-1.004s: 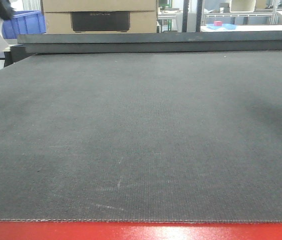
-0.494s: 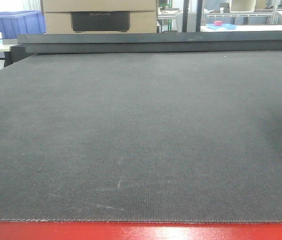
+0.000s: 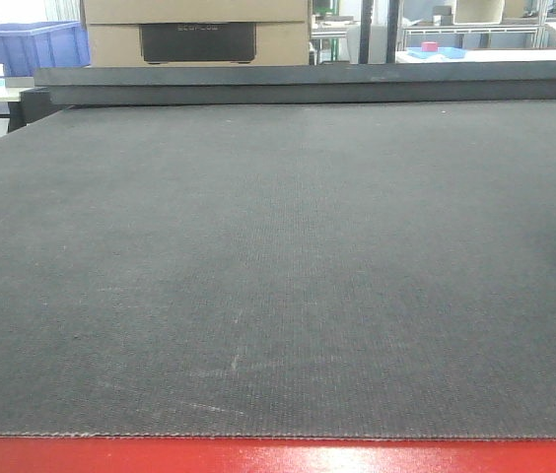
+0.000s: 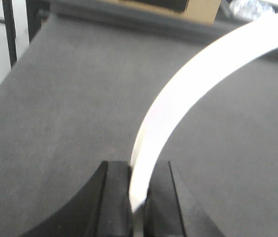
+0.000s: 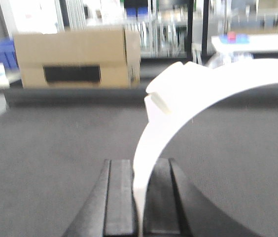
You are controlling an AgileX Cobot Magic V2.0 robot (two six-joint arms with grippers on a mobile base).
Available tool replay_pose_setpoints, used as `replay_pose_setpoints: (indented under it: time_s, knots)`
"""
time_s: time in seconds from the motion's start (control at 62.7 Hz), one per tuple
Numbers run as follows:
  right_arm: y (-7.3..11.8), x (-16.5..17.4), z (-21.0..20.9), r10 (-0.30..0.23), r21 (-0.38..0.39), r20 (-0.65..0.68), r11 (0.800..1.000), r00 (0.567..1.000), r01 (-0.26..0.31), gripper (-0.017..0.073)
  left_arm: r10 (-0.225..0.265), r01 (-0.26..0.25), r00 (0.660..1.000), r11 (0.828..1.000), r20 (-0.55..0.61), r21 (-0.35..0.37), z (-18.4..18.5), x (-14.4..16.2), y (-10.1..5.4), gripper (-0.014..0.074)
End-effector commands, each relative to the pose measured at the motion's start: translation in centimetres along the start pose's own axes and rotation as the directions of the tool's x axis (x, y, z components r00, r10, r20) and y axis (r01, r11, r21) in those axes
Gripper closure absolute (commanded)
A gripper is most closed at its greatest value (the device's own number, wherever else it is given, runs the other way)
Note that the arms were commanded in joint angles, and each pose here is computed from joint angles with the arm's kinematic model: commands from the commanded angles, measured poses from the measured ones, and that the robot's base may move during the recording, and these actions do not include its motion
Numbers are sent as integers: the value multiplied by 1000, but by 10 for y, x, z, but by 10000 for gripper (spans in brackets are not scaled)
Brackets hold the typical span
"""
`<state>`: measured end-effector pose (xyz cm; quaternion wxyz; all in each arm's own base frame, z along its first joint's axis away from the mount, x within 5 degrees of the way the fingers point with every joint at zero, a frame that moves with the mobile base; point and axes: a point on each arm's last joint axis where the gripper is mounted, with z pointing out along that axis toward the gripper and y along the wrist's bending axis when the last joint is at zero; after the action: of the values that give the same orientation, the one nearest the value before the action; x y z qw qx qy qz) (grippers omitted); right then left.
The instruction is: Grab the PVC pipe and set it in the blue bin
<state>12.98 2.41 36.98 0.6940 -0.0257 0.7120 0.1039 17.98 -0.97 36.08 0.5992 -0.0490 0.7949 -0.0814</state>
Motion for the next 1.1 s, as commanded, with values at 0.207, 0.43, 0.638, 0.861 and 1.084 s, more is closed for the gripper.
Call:
replay_pose_setpoints:
  time_s: [0.207,0.43,0.638,0.861,1.084]
  knots:
    - [1,-7,-2,-11,-6,76,1000,997,12,721,169,-177,971,983,169,38,-28,-17,-10,705]
    - [0,-1,-1,-10,0,12,1000,1000,10,721,189,-224,937,971,294,88,-65,-22,-19,705]
    - [0,0,-9,-8,1,-5,1000,1000,8,721,187,-224,933,971,306,89,-76,-8,-15,705]
    - [-1,8,-17,-23,3,-17,1000,1000,23,721,180,-214,941,972,287,94,-74,-2,-14,705]
    - [-2,9,-25,-76,14,-37,997,996,76,721,180,-214,941,972,287,94,-74,-2,-14,705]
